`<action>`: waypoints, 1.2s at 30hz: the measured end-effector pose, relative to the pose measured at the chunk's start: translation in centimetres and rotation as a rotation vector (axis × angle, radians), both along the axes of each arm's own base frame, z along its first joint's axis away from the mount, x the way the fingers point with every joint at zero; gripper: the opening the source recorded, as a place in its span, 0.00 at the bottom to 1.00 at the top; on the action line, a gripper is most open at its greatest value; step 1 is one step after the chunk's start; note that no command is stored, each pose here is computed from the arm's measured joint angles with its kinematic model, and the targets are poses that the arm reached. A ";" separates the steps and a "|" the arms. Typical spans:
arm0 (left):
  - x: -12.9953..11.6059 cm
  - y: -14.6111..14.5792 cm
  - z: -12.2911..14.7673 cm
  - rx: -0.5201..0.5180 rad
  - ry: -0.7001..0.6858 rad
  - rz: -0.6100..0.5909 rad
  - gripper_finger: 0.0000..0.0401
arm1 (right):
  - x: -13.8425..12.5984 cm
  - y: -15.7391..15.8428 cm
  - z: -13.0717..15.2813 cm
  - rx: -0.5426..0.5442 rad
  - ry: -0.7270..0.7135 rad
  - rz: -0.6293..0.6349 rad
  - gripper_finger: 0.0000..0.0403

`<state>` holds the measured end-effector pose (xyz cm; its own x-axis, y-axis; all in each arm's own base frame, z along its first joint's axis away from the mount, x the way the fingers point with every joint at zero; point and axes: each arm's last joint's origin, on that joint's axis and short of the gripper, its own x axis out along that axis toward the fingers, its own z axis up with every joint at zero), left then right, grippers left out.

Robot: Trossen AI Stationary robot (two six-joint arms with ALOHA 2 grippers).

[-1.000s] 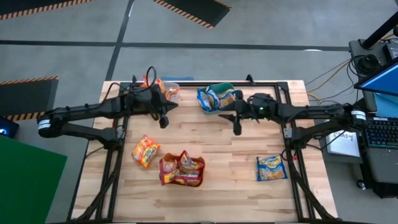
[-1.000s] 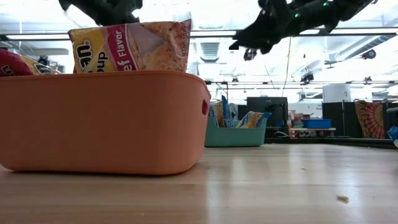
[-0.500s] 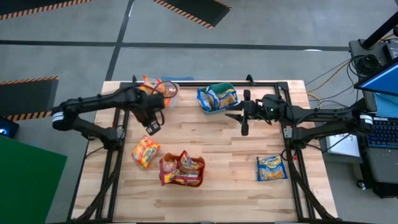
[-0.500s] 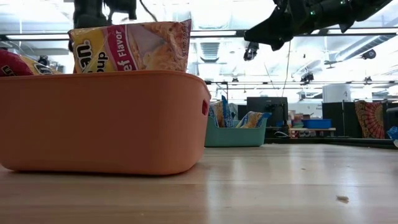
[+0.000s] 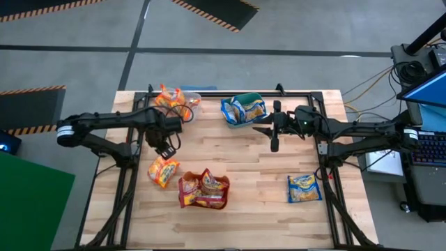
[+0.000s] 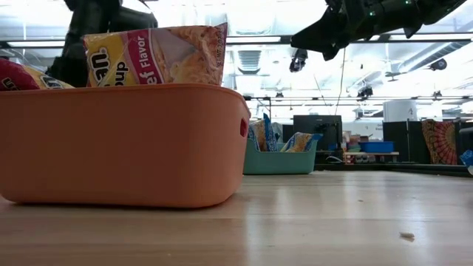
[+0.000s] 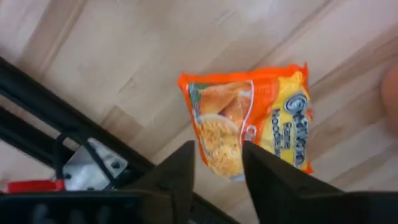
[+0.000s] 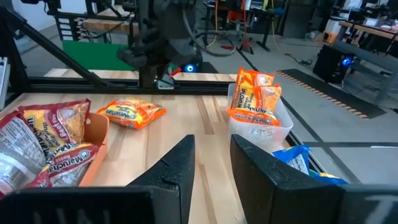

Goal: Sort Maruchan noodles
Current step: Put the orange noodle pack into the transparent bin

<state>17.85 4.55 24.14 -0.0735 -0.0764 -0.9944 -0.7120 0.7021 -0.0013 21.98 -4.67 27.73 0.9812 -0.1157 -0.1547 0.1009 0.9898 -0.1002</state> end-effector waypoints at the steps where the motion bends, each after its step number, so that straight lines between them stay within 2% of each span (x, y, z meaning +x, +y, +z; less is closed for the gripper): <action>1: 0.0 0.0 -0.3 0.002 -0.004 0.006 0.31 | 0.0 0.0 0.0 0.002 -0.001 0.000 0.23; 6: -0.5 -0.2 -2.0 -0.028 0.021 0.002 0.47 | 0.0 0.0 0.0 0.006 -0.001 -0.001 0.23; 11: -1.2 -0.4 -3.9 -0.051 0.064 0.001 0.54 | 0.0 0.0 0.0 0.016 -0.002 -0.003 0.23; 22: -1.0 -0.6 -6.9 -0.087 -0.063 0.013 0.53 | 0.0 0.0 0.0 0.015 0.000 -0.003 0.23; 26: -1.2 -0.7 -7.7 -0.129 -0.082 0.016 0.53 | 0.0 0.0 0.0 0.021 -0.001 -0.003 0.23; 32: -1.2 -0.8 -8.6 -0.123 -0.110 0.014 0.53 | 0.0 0.0 0.0 0.022 -0.001 -0.004 0.23; 36: -0.9 -0.6 -8.6 -0.105 -0.142 0.005 0.49 | 0.0 0.0 0.0 0.023 -0.001 -0.004 0.23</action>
<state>16.92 3.91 15.59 0.0681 -0.1803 -0.9812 -0.7030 0.6892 -0.1754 22.02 -4.68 27.69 0.9809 -0.1160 -0.1561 0.1050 0.9915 -0.0772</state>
